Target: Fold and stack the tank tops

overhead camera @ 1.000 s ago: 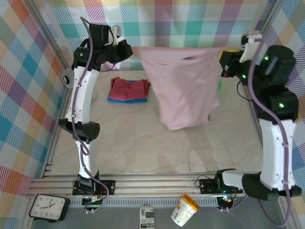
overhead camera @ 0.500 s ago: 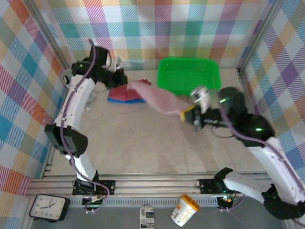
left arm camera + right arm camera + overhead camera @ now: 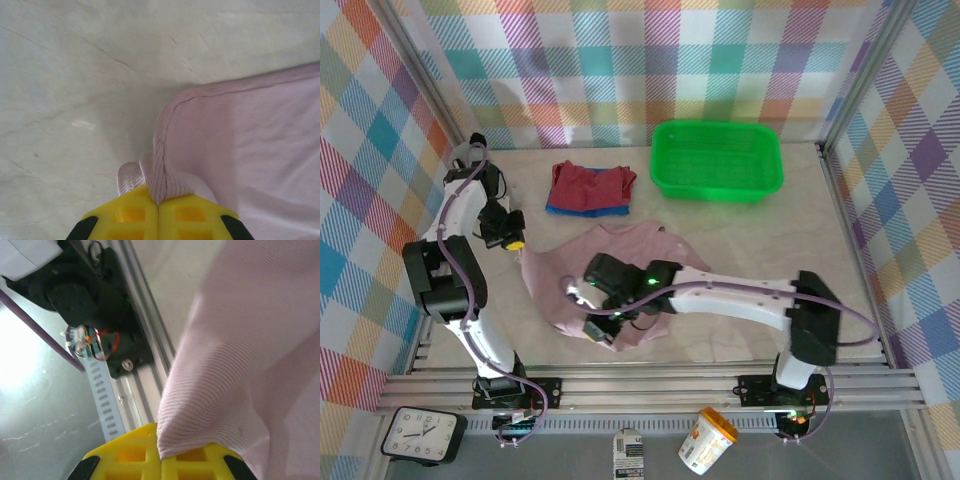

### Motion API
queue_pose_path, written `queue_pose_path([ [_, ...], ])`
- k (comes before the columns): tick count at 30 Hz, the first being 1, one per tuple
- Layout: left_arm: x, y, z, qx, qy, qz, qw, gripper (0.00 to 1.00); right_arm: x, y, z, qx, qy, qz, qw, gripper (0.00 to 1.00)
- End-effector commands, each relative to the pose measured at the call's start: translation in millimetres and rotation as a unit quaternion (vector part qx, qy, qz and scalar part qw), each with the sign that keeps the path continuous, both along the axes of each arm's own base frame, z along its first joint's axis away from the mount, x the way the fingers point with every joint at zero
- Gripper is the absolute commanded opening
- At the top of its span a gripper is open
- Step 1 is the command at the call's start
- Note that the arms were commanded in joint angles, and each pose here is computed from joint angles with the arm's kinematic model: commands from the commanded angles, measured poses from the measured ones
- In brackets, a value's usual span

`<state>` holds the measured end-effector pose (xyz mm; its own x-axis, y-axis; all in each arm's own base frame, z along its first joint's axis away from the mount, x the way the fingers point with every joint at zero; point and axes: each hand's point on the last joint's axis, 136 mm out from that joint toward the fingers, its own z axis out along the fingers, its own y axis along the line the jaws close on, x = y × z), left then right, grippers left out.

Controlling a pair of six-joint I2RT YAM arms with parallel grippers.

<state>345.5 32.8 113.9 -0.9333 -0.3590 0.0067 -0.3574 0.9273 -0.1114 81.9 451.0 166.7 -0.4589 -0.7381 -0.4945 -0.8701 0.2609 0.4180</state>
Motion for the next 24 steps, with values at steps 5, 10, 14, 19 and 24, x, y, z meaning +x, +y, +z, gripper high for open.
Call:
queue_pose_path([
  [5, 3, 43, 10, 0.111, 0.046, -0.003, 0.993, 0.00, -41, 56, -6, 0.021, -0.014, 0.152, 0.988, 0.06],
  [10, 14, 61, 9, 0.156, 0.065, -0.011, 0.986, 0.01, -39, 84, -19, 0.031, -0.014, 0.175, 0.984, 0.11],
  [14, 20, 64, 5, 0.160, 0.076, -0.018, 0.984, 0.11, -37, 101, -27, 0.030, -0.015, 0.186, 0.982, 0.27],
  [19, 23, 65, 6, 0.162, 0.074, -0.019, 0.984, 0.20, -20, 91, -5, 0.056, -0.035, 0.176, 0.982, 0.40],
  [24, 14, 70, 23, 0.184, 0.064, -0.016, 0.981, 0.38, 56, 18, 1, 0.013, -0.051, 0.032, 0.998, 0.46],
])
